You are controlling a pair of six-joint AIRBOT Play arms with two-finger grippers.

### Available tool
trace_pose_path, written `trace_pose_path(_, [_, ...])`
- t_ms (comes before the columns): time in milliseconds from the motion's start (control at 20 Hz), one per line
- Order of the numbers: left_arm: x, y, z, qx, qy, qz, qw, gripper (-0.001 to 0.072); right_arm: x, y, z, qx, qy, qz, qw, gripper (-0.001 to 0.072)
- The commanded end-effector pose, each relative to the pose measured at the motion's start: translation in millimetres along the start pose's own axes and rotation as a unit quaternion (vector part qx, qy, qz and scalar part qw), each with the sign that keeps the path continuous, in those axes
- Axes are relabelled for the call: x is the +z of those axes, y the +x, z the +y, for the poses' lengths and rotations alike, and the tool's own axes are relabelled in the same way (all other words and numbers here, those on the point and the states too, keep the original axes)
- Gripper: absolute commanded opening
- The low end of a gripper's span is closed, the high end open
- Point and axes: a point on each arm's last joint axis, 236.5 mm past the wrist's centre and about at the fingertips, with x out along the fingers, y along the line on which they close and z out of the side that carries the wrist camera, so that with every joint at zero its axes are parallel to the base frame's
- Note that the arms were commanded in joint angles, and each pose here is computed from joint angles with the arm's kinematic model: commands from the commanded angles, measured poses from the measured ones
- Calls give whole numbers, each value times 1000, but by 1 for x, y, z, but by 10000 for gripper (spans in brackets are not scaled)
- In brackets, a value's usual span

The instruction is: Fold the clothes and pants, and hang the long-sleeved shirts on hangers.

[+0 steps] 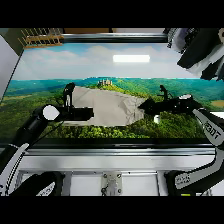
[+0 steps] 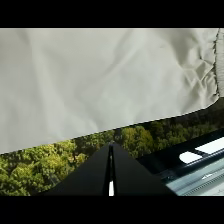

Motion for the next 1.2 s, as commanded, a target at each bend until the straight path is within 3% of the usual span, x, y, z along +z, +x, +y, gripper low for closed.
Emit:
trace_pose_path(0, [0,0,0,0,0,0,1000,6,4,11,23,34,-41,-10,999,38])
trace_pose_path(150, [0,0,0,0,0,1,1000,7,9,11,34,50,-68,-24,996,12])
trace_pose_path(300, [0,0,0,0,0,0,1000,6,32,-14,32,20,-82,-73,994,11])
trace_pose_path(450, [0,0,0,0,0,0,1000,6,81,-105,18,-56,-59,-202,976,10])
trace_pose_path(600, [0,0,0,0,1,0,1000,6,96,-249,-8,-164,-25,-346,924,10])
trace_pose_path(850, [0,0,0,0,1,-1,1000,6,0,-432,-82,-347,119,-444,818,10])
trace_pose_path(1000, [1,0,0,0,1,-1,1000,6,-77,-449,-126,-396,237,-417,783,10])
trace_pose_path(1150, [0,0,0,0,1,0,1000,6,-120,-404,-148,-381,312,-377,785,10])
